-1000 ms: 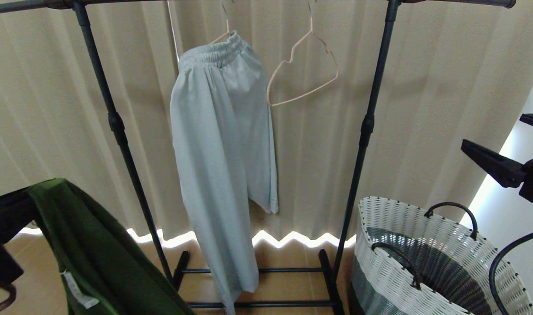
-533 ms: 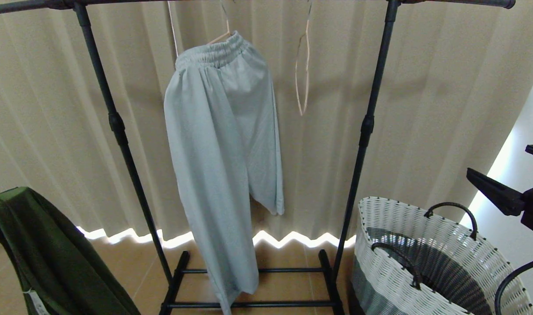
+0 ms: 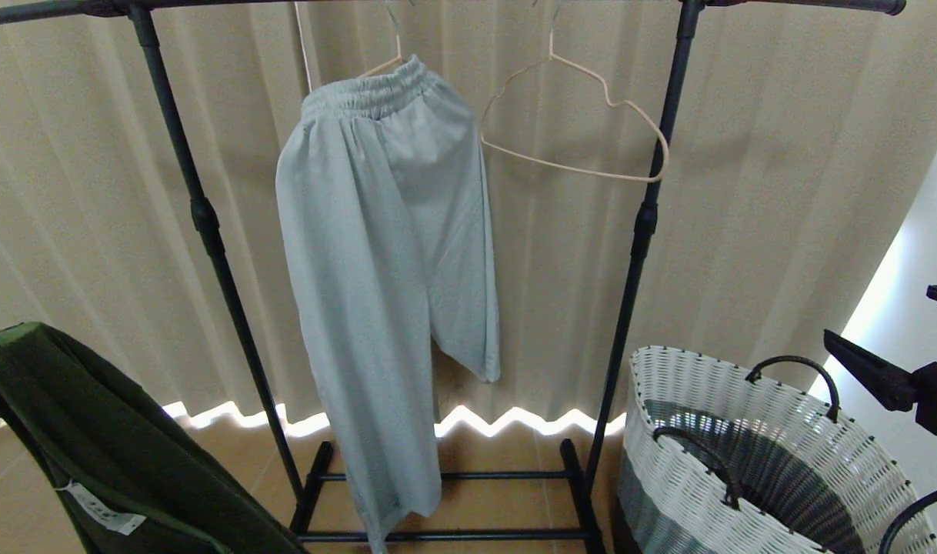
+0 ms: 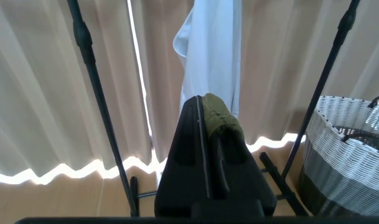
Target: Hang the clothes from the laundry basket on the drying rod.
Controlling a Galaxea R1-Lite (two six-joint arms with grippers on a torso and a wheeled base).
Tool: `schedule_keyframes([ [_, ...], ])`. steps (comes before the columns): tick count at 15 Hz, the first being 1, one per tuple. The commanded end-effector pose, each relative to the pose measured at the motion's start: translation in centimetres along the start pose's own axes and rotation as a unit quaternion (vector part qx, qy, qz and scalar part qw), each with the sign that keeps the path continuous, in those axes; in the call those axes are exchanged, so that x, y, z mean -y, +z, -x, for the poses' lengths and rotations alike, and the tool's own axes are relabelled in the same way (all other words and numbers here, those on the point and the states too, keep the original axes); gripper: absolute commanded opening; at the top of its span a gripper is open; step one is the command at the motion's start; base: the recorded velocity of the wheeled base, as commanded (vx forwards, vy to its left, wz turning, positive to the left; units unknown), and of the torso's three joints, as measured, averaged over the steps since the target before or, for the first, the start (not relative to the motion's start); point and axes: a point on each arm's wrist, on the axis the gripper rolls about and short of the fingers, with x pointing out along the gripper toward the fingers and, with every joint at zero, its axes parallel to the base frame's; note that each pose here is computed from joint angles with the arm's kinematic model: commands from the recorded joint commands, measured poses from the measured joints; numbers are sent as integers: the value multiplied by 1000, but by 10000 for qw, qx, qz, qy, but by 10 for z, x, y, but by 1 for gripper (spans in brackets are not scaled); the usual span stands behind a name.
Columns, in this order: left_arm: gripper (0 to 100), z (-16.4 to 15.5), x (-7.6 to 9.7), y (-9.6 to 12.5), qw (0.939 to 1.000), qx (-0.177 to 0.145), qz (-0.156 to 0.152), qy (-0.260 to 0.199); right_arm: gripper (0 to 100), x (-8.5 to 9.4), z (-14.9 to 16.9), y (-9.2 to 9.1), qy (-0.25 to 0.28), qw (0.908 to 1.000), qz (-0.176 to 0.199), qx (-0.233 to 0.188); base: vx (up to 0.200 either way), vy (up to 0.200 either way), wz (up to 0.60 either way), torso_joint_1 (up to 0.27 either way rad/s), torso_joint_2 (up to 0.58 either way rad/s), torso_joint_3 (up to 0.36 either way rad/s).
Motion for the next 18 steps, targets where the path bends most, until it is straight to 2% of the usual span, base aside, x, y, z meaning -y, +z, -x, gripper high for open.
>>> schedule_keyframes([
  [1, 0, -1, 0, 0, 10000, -24, 3, 0, 100, 1, 0, 1, -3, 10000, -14, 21, 0, 0, 0, 0, 0, 0],
  [4, 0, -1, 0, -1, 10000, -31, -6, -15, 100, -1, 1, -5, 49, 9999, -47, -74, 0, 0, 0, 0, 0, 0],
  [13, 0, -1, 0, -2, 10000, -47, -7, -8, 100, -1, 5, -2, 177, 9998, -99, 88, 0, 0, 0, 0, 0, 0],
  [16, 0, -2, 0, -5, 9999, -108, -12, -9, 100, -1, 6, -3, 167, 9998, -99, 92, 0, 0, 0, 6, -32, -15],
  [18, 0, -3, 0, -11, 9997, -238, -46, -13, 100, -1, 7, -2, 159, 9998, -99, 114, 0, 0, 0, 39, -268, -244],
])
